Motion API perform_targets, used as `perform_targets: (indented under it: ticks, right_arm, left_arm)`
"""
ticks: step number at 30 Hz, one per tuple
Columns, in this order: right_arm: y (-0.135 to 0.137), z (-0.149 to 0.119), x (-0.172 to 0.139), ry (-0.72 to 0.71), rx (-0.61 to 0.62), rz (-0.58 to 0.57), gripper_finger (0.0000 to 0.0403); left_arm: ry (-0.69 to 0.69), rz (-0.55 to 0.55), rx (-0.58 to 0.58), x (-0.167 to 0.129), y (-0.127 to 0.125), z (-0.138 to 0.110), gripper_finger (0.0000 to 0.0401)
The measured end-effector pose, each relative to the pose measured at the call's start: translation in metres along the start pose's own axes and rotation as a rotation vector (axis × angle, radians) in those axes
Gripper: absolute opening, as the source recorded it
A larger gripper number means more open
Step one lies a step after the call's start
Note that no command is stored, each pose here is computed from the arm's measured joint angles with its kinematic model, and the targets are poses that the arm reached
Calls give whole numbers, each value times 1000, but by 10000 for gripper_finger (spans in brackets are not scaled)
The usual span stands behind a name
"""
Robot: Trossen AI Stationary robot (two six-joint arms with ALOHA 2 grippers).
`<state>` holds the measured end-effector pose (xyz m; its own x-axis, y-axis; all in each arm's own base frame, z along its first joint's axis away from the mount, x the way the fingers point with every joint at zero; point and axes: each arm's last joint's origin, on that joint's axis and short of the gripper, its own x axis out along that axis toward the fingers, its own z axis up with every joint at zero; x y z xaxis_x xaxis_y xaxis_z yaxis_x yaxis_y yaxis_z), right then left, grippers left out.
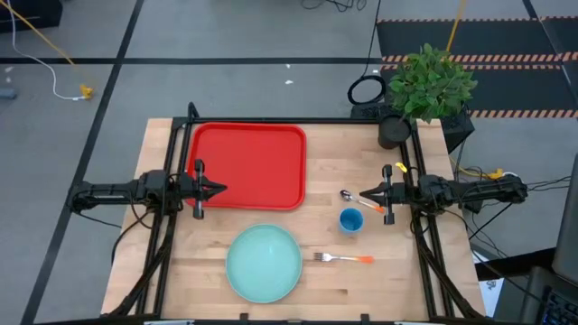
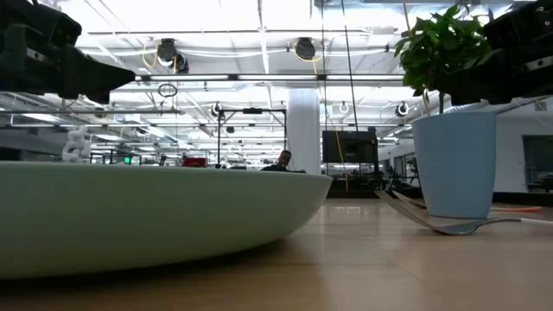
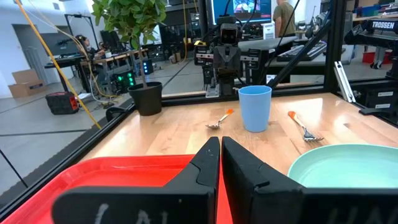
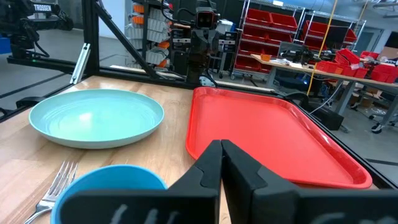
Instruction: Pick and place plate/cup/fork/spoon on tray
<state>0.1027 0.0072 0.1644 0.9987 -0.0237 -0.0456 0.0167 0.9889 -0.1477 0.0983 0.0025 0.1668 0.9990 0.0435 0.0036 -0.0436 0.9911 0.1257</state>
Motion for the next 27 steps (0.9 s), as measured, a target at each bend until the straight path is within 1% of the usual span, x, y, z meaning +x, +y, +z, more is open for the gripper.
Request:
perform_targets:
  ticks: [7, 15, 19, 27]
  right_arm:
    - [0, 0, 0, 0, 0, 0, 0]
    - [0, 0, 0, 0, 0, 0, 0]
    - [0, 0, 0, 0, 0, 0, 0]
    - [0, 0, 0, 0, 0, 0, 0]
  left_arm:
    - [-4, 1, 0, 0, 0, 0, 21]
    - [-58, 11, -1, 0, 1, 5, 21]
    - [-59, 45, 7, 0, 2, 6, 21]
    - [-68, 37, -72, 0, 2, 6, 21]
